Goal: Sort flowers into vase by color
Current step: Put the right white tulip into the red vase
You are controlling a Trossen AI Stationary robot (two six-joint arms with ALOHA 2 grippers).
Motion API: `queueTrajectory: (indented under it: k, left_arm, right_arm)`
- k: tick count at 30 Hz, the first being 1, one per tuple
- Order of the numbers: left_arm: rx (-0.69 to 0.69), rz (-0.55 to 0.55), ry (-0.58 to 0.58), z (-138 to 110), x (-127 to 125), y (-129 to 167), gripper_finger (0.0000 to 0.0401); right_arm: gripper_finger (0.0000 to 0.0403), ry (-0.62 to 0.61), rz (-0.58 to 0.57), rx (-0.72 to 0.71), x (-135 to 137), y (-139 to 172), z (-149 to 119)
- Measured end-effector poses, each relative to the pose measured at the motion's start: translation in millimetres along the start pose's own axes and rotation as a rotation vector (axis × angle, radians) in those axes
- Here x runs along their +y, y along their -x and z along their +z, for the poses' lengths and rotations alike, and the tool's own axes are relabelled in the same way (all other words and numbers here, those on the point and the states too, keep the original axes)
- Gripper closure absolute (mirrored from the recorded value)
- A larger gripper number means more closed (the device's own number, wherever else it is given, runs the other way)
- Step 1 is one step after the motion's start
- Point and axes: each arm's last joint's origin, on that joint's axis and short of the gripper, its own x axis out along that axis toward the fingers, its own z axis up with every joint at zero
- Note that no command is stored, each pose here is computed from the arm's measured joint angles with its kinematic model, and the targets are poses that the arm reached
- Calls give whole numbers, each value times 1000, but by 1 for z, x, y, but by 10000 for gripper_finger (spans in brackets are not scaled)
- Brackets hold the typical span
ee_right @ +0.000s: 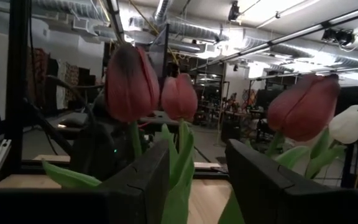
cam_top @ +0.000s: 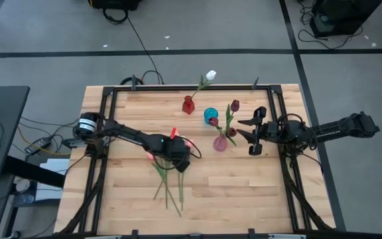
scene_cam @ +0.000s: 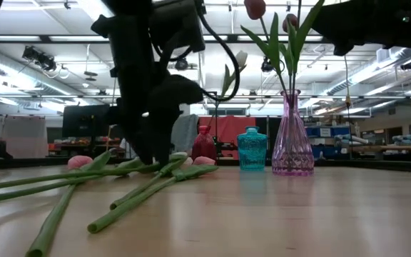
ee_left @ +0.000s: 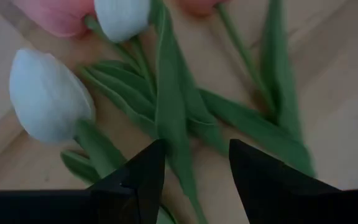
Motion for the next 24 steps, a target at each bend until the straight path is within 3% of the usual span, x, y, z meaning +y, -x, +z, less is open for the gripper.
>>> queueTrajectory:
  k: [14,24]
  left_arm:
    - [32,56,-64,-3,3,-9,284]
    - [0,44,-120,4,-3,-1,389]
  right_arm:
    - [234,3,-1,2,-2,-1,-1]
    - [234,3,-1,6,-2,-1,-2]
